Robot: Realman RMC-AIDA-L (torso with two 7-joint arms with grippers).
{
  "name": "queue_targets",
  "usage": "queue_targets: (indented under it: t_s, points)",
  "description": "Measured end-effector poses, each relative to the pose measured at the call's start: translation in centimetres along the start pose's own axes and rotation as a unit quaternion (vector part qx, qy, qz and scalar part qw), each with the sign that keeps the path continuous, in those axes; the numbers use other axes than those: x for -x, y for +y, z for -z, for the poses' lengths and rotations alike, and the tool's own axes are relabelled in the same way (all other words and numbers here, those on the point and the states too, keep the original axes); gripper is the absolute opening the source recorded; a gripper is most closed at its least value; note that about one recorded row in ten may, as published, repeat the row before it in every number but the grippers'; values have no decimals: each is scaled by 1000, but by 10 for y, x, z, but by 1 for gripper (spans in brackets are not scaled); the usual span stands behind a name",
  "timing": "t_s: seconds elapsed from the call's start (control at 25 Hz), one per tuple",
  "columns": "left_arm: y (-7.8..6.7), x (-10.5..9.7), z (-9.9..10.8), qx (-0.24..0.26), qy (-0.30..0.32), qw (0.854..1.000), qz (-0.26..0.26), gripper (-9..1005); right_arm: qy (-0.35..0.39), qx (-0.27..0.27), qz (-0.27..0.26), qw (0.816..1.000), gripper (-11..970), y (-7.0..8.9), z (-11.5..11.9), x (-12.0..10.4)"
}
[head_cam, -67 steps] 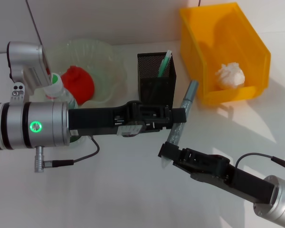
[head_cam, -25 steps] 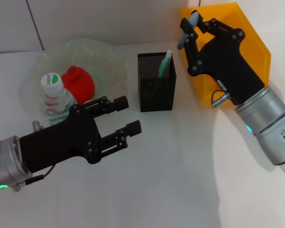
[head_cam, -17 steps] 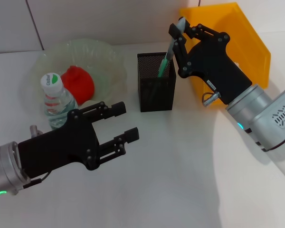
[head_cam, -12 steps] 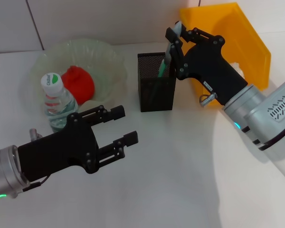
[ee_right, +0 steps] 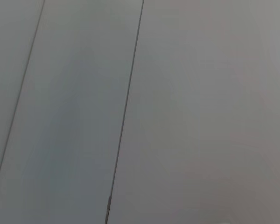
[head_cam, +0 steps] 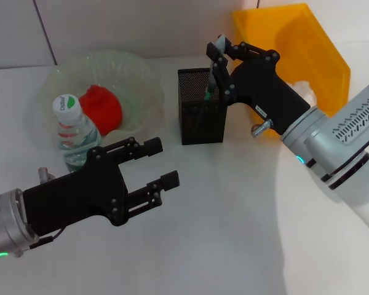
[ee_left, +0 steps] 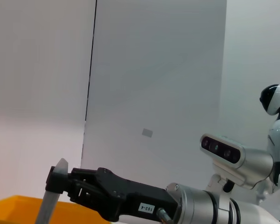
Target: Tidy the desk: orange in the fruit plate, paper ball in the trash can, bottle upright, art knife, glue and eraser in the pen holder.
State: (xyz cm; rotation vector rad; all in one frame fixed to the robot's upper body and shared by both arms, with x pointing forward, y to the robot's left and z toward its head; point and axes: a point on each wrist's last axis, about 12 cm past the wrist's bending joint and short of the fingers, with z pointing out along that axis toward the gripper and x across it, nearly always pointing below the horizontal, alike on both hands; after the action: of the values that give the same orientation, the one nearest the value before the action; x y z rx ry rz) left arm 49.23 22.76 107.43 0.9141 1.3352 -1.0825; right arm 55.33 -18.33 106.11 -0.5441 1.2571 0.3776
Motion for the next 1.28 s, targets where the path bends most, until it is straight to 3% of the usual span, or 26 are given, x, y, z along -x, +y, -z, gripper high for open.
queue_targets:
  t_s: [0.64, 0.96, 1.16, 1.28]
  points:
    - [0, 0, 0, 0, -3, 1000, 1, 604, 23, 5, -15, 1000, 138, -1, -5, -4]
    - [0, 0, 0, -1, -2, 1000, 0, 607, 12, 13, -50, 999, 139, -7, -3, -1]
    - [0, 0, 0, 1, -1, 1000, 1, 608, 2, 21, -67, 998, 291, -13, 2, 1]
    - [0, 0, 0, 2, 0, 1000, 1, 609, -5, 60, -109, 992, 410, -22, 8, 5]
